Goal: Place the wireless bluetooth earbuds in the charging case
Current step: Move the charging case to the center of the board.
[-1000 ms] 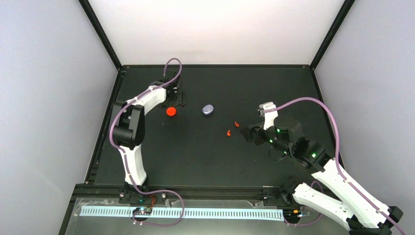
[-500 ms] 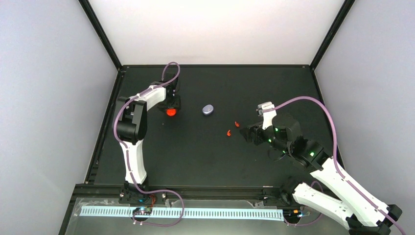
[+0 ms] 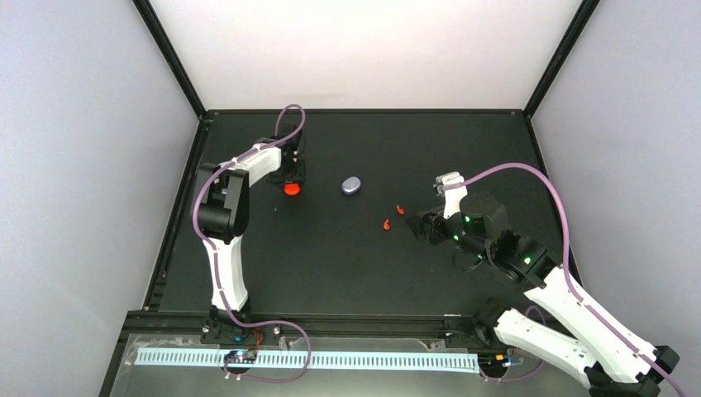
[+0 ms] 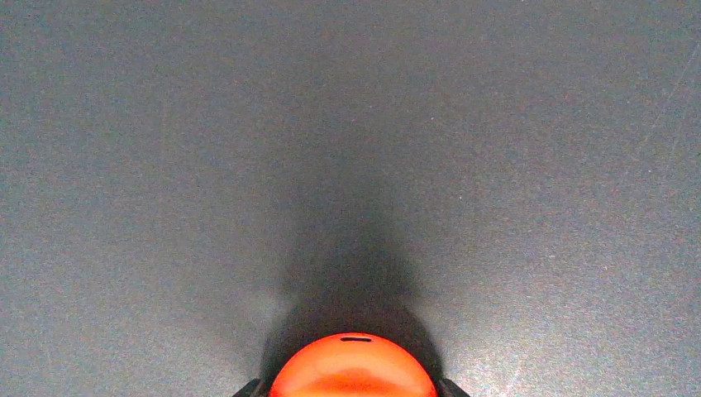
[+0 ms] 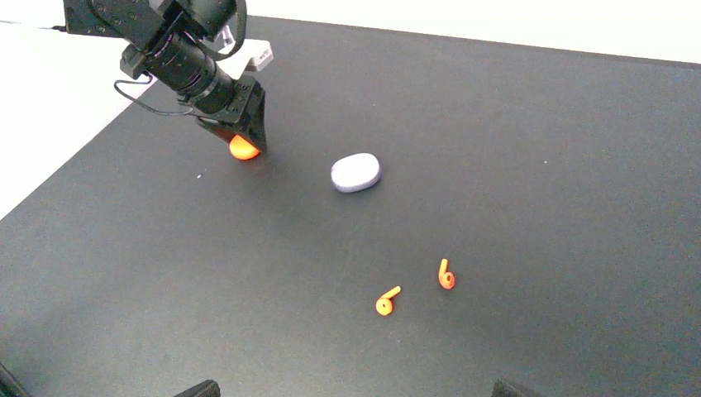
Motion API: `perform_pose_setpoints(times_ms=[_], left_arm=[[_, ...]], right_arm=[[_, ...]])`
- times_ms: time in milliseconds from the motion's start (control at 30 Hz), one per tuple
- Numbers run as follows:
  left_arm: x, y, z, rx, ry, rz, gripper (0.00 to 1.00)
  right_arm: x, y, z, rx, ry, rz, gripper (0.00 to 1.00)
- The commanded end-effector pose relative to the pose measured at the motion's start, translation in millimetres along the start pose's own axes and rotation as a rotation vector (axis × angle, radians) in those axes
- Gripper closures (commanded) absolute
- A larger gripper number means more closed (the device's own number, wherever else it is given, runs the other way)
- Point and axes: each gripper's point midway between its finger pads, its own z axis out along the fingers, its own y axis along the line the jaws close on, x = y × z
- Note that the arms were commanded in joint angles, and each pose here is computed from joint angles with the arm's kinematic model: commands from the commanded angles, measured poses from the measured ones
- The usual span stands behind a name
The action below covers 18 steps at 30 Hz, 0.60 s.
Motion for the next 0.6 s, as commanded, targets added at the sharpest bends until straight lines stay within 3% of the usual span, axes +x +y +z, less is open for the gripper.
perform_pose_setpoints(times_ms=[0, 333, 567], left_arm=[[7.6, -4.3, -3.9, 0.039, 0.013, -0.001, 0.62], [27.1, -31.2, -58.1, 0.111, -0.067, 0.071, 0.65], [101.0, -83.5, -104.7, 0.199, -0.111, 0.203, 0.64]], right_arm=[[-10.5, -2.7, -6.0, 0.016, -0.038, -0.008, 0.15], [-9.2, -0.6, -5.7, 0.003, -0.036, 0.001, 0.15], [-5.1, -1.4, -2.8, 0.002, -0.032, 0.004, 0.15]])
